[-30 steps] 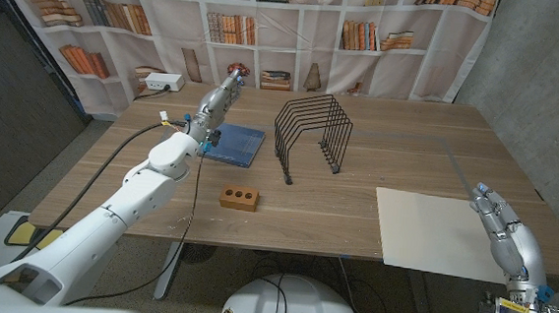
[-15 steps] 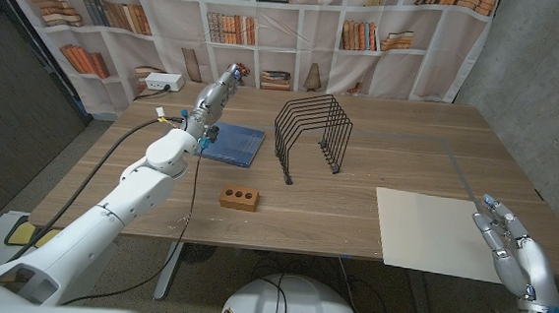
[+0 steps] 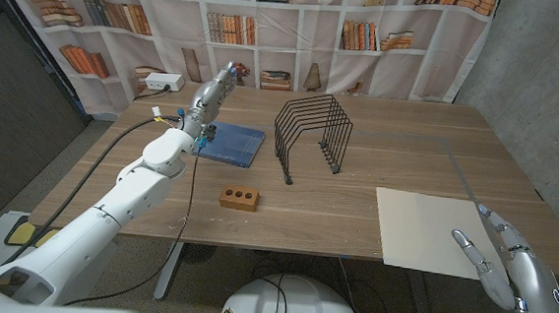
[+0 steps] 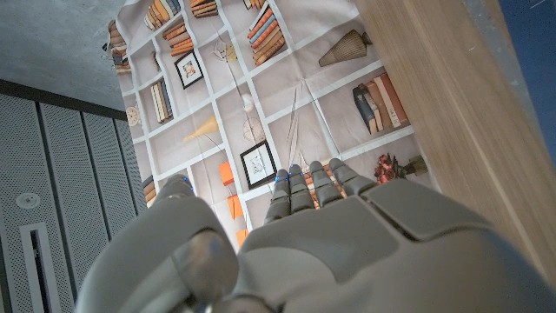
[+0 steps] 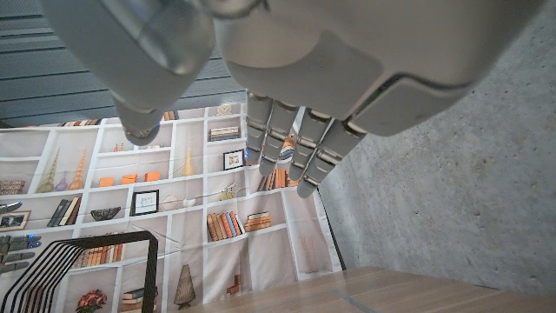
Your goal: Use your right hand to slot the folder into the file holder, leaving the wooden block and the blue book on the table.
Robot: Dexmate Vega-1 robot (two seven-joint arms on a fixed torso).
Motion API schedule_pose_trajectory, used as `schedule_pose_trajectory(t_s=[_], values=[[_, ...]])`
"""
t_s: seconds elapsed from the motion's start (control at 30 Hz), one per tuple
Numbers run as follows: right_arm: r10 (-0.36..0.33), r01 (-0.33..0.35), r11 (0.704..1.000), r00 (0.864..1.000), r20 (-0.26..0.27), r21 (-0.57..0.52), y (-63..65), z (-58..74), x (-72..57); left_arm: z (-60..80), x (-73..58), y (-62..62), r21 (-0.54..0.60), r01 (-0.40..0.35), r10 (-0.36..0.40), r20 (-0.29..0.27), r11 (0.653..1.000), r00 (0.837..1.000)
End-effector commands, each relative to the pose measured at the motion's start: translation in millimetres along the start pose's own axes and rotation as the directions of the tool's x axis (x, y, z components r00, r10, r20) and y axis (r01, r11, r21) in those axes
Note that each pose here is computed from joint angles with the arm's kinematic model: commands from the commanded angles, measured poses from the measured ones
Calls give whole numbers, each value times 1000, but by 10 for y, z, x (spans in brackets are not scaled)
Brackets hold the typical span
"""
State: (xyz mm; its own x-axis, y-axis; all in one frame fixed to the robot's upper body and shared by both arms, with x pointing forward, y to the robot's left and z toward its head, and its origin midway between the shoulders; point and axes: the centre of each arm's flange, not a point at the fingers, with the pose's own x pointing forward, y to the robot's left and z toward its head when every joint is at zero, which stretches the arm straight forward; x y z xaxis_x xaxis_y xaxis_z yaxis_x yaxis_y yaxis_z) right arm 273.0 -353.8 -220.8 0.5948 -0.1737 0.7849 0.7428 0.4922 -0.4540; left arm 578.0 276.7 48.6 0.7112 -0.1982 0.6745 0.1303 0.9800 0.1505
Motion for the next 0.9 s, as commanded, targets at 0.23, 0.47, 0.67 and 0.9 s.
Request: schedule_pose_trajectory(t_s=[0.23,0.47,0.67,0.9], values=[[54,-44,976,998,41,-213,-23,66,-134,96,-13,76,11,-9,9,23,1000,1000],[84,-70,962,996,43,-266,17,105,-145,120,-10,113,12,-14,13,31,1000,999],[121,-99,939,991,48,-330,24,139,-153,137,-12,130,11,-16,15,42,1000,999],[157,-132,925,987,41,-356,45,158,-171,143,-39,154,16,-31,31,37,999,999]])
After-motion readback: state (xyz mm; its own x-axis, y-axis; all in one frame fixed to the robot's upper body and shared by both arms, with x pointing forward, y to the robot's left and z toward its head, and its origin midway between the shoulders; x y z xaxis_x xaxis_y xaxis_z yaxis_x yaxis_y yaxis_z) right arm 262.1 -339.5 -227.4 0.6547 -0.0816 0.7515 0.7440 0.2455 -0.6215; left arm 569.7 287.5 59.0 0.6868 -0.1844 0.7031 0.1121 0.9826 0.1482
